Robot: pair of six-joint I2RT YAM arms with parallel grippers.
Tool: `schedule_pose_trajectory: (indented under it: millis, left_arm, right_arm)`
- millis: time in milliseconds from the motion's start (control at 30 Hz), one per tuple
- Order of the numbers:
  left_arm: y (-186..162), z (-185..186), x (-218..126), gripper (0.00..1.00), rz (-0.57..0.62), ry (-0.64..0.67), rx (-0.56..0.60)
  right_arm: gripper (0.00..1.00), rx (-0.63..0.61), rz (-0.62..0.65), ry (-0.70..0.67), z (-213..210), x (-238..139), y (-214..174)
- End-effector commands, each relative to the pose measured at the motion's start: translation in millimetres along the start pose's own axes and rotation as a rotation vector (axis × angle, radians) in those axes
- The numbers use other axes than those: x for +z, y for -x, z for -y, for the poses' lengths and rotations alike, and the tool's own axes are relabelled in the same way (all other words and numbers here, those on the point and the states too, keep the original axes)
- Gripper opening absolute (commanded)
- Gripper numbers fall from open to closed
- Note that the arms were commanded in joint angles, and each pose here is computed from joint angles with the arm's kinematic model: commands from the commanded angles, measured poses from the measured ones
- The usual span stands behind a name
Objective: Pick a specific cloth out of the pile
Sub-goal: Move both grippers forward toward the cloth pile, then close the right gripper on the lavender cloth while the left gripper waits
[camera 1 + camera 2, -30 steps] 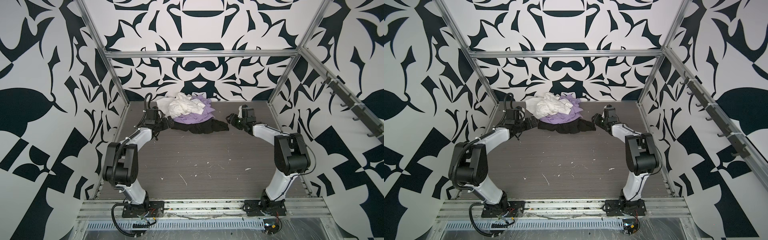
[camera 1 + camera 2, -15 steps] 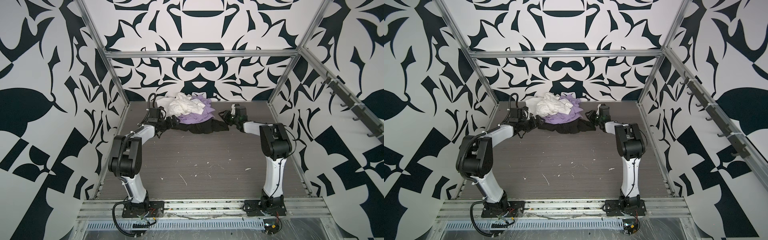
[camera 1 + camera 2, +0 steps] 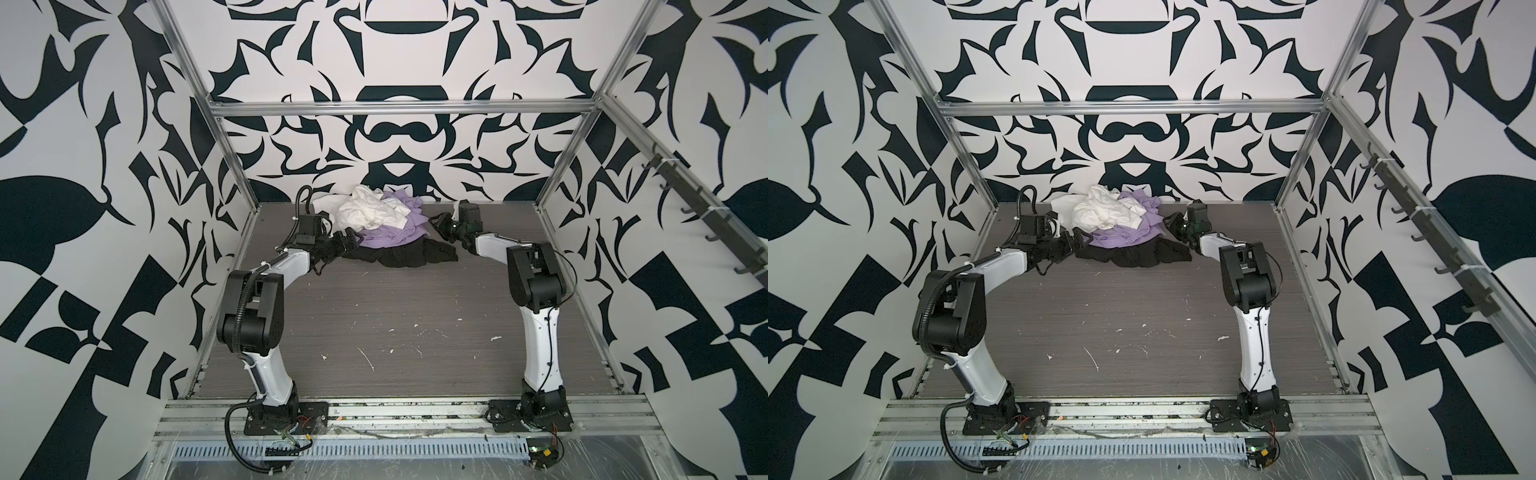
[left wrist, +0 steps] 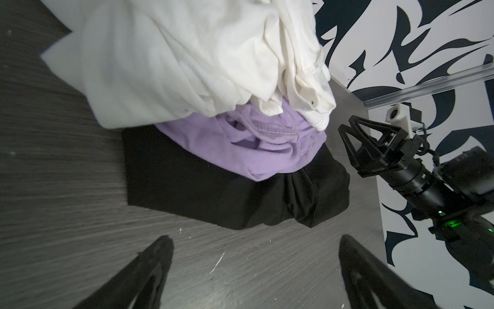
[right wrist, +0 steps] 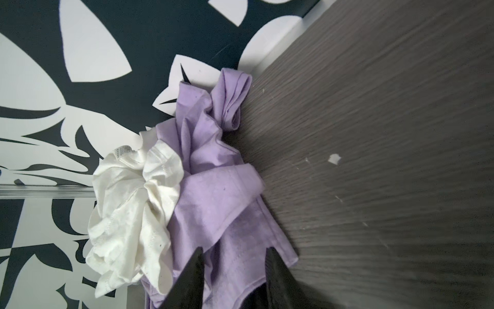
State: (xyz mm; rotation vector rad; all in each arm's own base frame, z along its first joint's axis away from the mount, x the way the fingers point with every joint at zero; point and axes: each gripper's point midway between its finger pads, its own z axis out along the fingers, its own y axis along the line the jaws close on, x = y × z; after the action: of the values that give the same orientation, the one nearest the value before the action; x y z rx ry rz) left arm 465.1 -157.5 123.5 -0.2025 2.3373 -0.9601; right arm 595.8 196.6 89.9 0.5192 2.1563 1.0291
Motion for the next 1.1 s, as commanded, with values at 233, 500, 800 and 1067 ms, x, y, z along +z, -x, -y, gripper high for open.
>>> schedule_pose_trajectory:
  millis: [233,500,800,1067]
  left_arm:
    - [0.0,-1.5,-4.1,0.99,0.037,0.011,-0.016]
    - [-1.9,-8.6,0.0,0.99,0.027,0.034,-0.049]
    - [-6.3,-9.8,0.0,0.99,0.018,0.031,-0.058]
    - [-10.1,-11.0,3.5,0.99,0.005,0.021,-0.066]
  right_arm:
    - [0.48,-0.049,0.004,0.014,-22.0,14.6,4.1]
    - [0.50,-0.040,0.010,0.038,-29.0,22.8,-1.7]
    - [0.50,-0.051,0.000,0.060,-41.3,31.2,-10.6]
    - [0.54,-0.068,-0.009,0.078,-52.1,36.8,-16.4]
